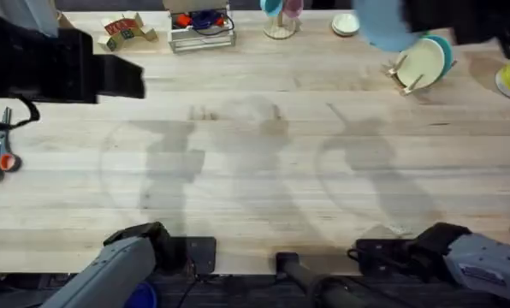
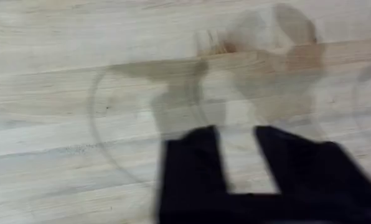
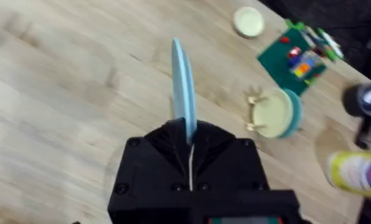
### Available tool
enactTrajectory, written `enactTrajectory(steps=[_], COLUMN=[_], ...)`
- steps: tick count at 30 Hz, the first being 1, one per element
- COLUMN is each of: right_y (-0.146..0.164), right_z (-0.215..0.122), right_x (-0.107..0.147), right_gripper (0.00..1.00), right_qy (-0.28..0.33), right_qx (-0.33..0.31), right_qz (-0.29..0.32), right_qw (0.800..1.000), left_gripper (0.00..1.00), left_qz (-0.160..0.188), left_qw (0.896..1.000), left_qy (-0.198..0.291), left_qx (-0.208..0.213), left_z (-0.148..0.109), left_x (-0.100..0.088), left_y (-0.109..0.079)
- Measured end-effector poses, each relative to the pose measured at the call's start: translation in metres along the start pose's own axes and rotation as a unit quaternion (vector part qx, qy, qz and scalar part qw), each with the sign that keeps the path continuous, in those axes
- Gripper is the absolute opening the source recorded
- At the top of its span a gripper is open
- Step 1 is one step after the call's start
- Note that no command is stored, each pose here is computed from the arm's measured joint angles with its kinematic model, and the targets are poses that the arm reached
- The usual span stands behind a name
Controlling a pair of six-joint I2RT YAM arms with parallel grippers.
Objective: Pick up the plates from the table one by one and place each into a slot on the dish rack.
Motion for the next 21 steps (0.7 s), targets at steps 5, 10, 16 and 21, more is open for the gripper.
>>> enactTrajectory(steps=[5, 10, 16, 21], right_y=[-0.027, -0.049, -0.066, -0.074], right_z=[-0.021, -0.04, -0.054, -0.063], right_x=[0.011, 0.022, 0.031, 0.03], right_gripper=[0.029, 0.029, 0.029, 0.029], right_qy=[-0.016, -0.027, -0.027, -0.031], right_qx=[0.033, 0.07, 0.102, 0.106], right_qz=[0.02, 0.036, 0.034, 0.032], right_qw=[0.999, 0.997, 0.994, 0.993], left_gripper=[0.988, 0.995, 0.995, 0.995], left_qz=[-0.006, -0.009, -0.01, -0.01], left_qw=[1.0, 1.0, 1.0, 1.0], left_qy=[0.004, 0.004, 0.002, 0.0], left_qx=[-0.008, -0.009, -0.01, -0.01], left_z=[0.0, 0.0, 0.0, 0.0], left_x=[0.001, 0.001, 0.0, 0.0], left_y=[0.001, 0.001, 0.002, 0.002])
Point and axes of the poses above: each hand's point on the last joint's axis, 136 mm out from that joint toward the fingers, its own z axis out along the fingers, its own y axis along the line the jaws close on, x = y × z, the point moved 9 cm from there along -z, back along the fingers, and after that the axes turned 10 degrees about z, right-handed, at the moved point
